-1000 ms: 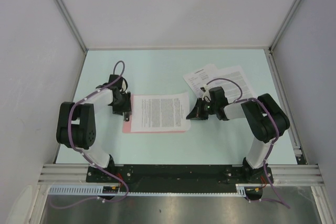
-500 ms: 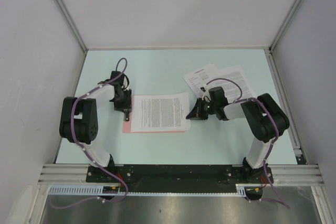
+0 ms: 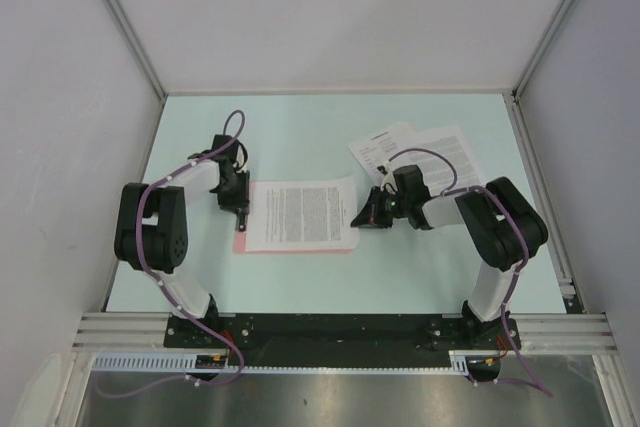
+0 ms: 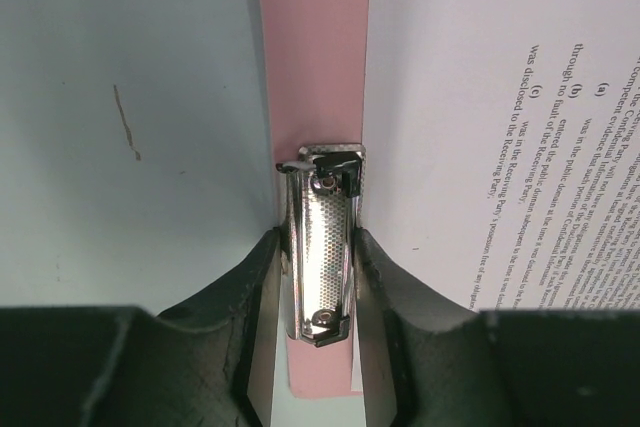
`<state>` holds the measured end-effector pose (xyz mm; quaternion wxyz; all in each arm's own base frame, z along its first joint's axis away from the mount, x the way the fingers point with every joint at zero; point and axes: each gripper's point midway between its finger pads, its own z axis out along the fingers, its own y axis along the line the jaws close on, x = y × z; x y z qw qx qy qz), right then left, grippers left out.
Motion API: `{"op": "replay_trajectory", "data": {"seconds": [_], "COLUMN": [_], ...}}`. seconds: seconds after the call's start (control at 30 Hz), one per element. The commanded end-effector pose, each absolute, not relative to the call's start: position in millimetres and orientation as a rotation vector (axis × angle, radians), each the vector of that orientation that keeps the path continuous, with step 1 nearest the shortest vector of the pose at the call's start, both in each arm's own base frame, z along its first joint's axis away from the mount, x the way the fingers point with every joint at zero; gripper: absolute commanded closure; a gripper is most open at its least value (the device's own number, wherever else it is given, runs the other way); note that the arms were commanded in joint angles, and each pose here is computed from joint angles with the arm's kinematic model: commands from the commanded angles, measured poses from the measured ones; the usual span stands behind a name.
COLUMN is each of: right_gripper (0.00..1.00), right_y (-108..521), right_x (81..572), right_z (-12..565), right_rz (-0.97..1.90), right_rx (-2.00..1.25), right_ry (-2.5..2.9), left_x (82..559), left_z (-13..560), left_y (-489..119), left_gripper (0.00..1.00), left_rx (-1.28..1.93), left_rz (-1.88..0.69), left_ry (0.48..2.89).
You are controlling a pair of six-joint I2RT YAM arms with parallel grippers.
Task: Put the files into the folder
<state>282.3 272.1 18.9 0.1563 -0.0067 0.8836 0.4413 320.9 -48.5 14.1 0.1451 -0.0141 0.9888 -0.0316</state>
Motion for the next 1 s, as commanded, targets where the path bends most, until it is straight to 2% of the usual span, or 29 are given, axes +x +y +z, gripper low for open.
{"op": "replay_trajectory", "data": {"seconds": [0.0,0.47,0.97], "right_gripper": [1.0,1.0,1.0], "right_y": [288,263,257], "right_x": [294,293,293], "right_z": [24,0,-13], "right_rz": [1.275,1.194,1.152], "right_rx": [-0.027,0.033,-0.049], "right_ry": [2.482,2.543,2.57], "left_x": [299,299,294], "left_z": [-7,3,3], "left_y": [-67,-89,-94], "left_gripper": [1.0,1.0,1.0], "left_rx": [-0.07,-0.184,-0.163], "left_rz": [-0.221,-0.54,-0.644], "left_ry": [2.927,2.776,2.732]}}
